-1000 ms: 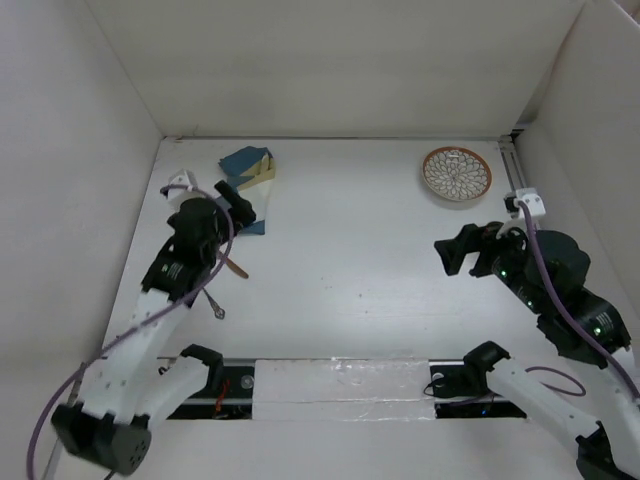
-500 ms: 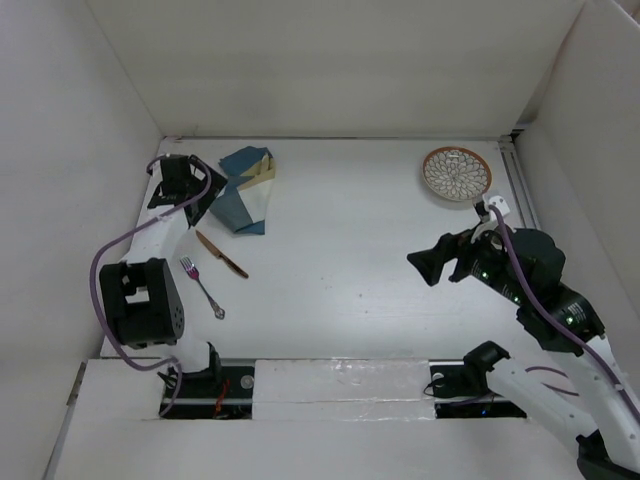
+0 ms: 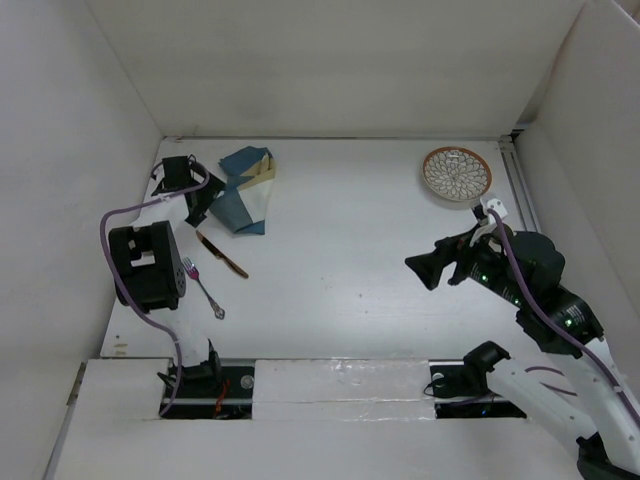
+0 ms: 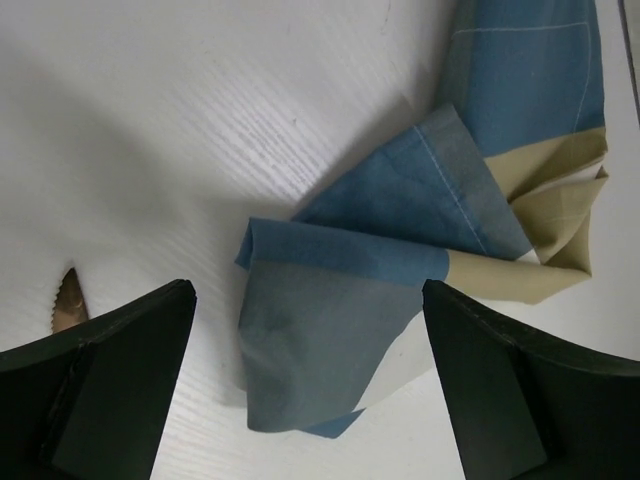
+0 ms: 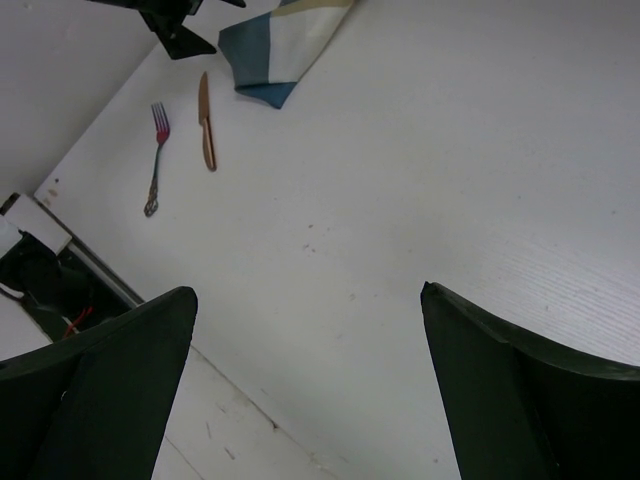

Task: Set the dinner table for one person

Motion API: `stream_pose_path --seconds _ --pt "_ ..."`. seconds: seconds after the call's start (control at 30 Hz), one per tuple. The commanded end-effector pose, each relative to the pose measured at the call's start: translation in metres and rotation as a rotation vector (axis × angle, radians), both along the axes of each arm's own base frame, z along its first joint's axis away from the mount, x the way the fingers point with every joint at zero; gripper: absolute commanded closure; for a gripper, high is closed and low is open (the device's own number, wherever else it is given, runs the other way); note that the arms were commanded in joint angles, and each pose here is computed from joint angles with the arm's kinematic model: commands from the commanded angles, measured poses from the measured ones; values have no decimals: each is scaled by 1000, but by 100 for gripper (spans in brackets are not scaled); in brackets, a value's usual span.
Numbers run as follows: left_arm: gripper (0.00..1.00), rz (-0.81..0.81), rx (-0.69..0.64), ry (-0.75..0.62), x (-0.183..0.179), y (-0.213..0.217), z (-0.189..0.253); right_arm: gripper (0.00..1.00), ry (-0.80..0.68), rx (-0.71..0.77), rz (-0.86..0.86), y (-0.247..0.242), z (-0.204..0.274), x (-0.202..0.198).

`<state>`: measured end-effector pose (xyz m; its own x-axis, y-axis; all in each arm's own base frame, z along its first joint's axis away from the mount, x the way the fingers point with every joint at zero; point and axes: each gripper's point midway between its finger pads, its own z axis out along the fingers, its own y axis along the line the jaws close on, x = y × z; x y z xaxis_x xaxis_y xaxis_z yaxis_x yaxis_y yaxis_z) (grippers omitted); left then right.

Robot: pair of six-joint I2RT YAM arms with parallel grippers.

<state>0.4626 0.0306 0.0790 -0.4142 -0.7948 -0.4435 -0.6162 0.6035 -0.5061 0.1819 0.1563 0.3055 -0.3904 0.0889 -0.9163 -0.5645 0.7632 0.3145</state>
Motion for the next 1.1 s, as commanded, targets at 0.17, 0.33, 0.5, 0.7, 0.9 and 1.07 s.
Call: stream_pose_path --seconds 0.17,0.33,0.5,0.7,0.9,1.07 --pt "29 -9 -13 -48 30 0 2 0 -56 25 26 5 12 0" --pt "58 -25 -29 -53 36 -3 -3 0 -57 23 17 5 12 4" --pt "93 -41 -34 -118 39 -6 20 0 -34 20 15 8 6 8" --pt "100 -174 50 -297 51 -37 98 0 -38 37 23 12 10 10" --pt "100 -384 63 -427 47 -93 145 0 -16 34 21 15 3 14" --pt "100 -580 77 -451 29 -175 149 0 -17 32 10 15 3 18"
